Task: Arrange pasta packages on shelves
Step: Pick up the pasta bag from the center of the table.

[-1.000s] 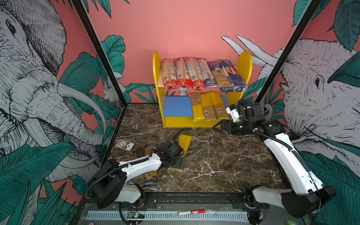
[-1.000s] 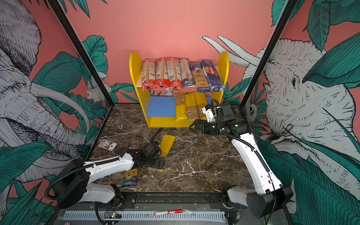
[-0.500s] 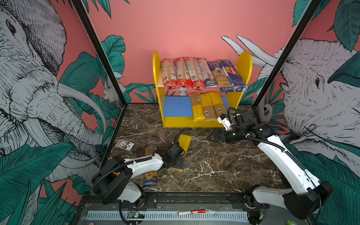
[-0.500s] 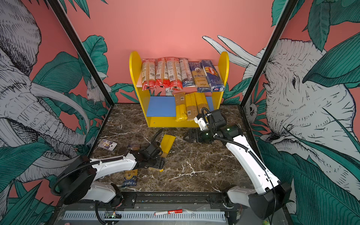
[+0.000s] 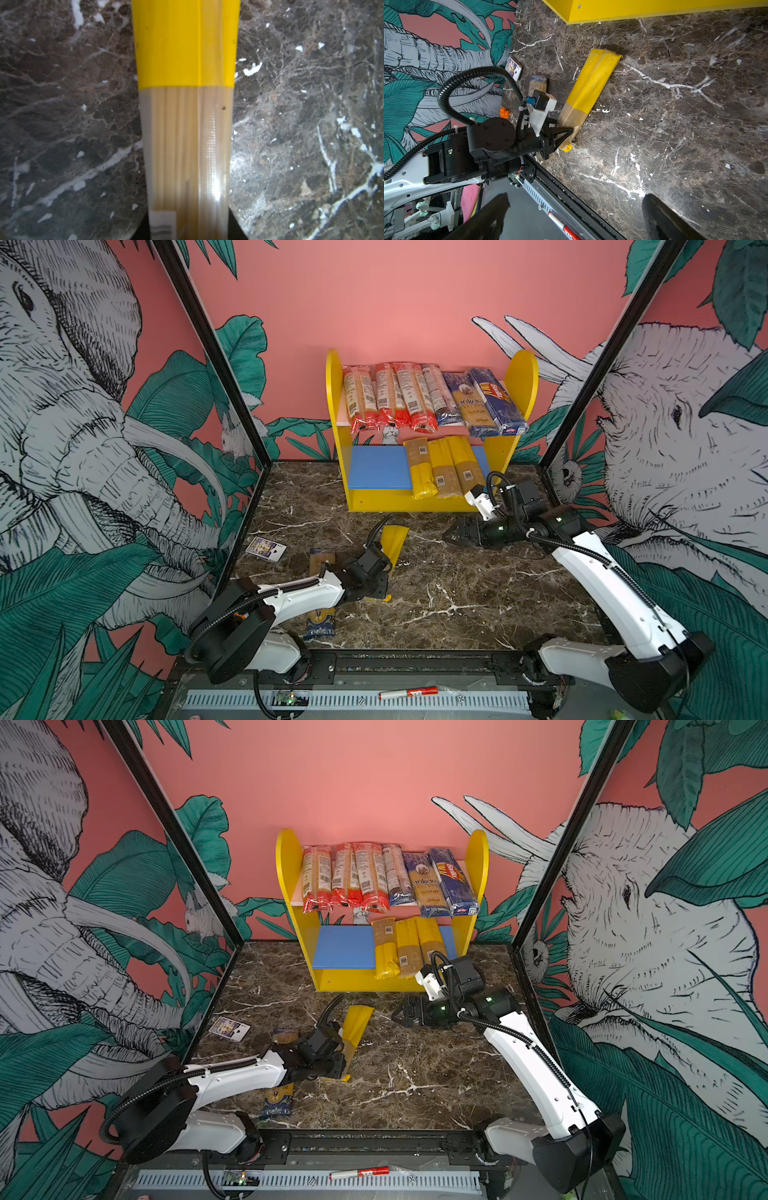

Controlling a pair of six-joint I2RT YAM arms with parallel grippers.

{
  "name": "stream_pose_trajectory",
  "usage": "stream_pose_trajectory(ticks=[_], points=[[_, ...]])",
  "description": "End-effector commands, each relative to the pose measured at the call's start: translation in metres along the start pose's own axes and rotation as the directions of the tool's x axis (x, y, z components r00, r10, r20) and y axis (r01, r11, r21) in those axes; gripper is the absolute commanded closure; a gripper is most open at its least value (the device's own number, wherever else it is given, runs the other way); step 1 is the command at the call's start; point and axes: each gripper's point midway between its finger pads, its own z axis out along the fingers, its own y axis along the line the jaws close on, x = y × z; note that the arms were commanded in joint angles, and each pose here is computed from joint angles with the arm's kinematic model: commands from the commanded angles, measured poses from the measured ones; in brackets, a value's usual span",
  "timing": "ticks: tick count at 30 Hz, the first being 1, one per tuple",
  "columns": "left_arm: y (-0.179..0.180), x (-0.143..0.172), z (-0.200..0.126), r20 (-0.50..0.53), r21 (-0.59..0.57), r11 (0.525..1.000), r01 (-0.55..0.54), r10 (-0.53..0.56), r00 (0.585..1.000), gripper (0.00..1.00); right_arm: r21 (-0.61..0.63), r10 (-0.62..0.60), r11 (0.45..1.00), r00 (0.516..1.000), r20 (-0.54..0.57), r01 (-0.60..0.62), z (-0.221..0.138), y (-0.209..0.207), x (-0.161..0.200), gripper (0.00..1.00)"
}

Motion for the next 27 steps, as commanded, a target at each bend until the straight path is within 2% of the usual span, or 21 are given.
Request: stream_pose_trajectory(ticks=[1,6,13,21,27], points=[[0.000,0.002,-0.018,0.027,0.022,1.000,0.008,-0.009,1.000,1.00,-0.043,-0.022,0.999,0.999,0.035,0.023,-0.002,0.014,-0.016,0.01],[0.004,-0.019,-0.054,0.162,0.032,0.999,0.041,-0.046,0.986,1.00,-0.089,-0.036,0.995,0.998,0.055,0.041,0.001,0.024,-0.030,0.01],[0.011,-0.047,-0.104,0.322,0.029,0.996,0.083,-0.088,0.943,1.00,-0.129,-0.053,0.990,0.997,0.056,0.060,0.004,0.033,-0.041,0.01],[0.000,-0.086,-0.151,0.447,0.054,0.995,0.089,-0.103,0.888,1.00,-0.182,-0.081,0.979,0.994,0.074,0.093,-0.001,0.048,-0.051,0.01],[-0.010,-0.130,-0.177,0.520,0.008,0.998,0.068,-0.062,0.852,1.00,-0.183,-0.110,0.975,0.991,0.076,0.122,-0.005,0.051,-0.050,0.01]])
